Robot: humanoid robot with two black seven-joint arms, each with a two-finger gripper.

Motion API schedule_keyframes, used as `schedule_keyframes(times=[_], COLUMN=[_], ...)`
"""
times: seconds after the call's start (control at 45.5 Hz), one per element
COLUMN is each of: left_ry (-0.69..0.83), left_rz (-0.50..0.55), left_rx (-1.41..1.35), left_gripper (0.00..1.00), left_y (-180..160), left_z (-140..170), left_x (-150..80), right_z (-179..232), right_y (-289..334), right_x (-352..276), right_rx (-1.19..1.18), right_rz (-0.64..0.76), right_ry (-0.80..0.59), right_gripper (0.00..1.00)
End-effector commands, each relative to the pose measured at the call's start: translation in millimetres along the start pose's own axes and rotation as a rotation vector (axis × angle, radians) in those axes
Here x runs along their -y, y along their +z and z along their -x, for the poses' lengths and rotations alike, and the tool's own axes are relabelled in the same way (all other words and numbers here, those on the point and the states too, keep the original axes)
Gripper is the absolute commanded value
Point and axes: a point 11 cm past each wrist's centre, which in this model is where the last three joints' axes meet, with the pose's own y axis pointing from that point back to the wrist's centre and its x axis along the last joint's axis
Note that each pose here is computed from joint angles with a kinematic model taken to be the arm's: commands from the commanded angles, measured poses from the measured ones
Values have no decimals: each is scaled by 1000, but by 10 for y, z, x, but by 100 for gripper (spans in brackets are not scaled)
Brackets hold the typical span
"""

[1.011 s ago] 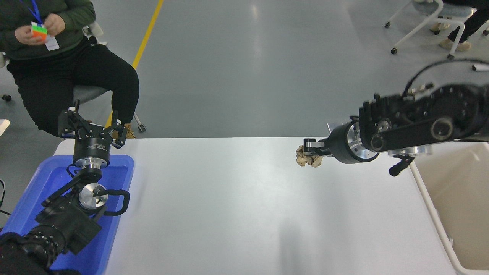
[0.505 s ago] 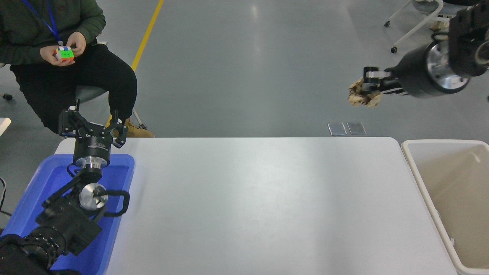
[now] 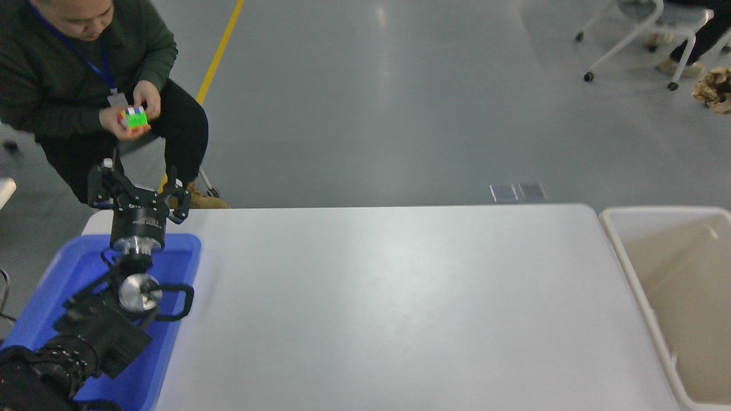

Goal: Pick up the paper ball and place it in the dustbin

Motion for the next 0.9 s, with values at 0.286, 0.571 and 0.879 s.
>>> schedule_keyframes(times=[0.286, 0.571, 0.879], left_ry=[0, 0, 0], left_rz=[0, 0, 0], left_rx=[0, 0, 0], left_gripper=[99, 99, 99], left_y=[1, 1, 1], left_z=[0, 0, 0], left_x=[0, 0, 0], right_z=[708, 1338, 2167], right_y=[1645, 1912, 2134], right_x=[736, 989, 973], right_rx=[399, 451, 523], right_rz=[317, 369, 444], right_ry=[278, 368, 263], right_gripper=[0, 0, 0])
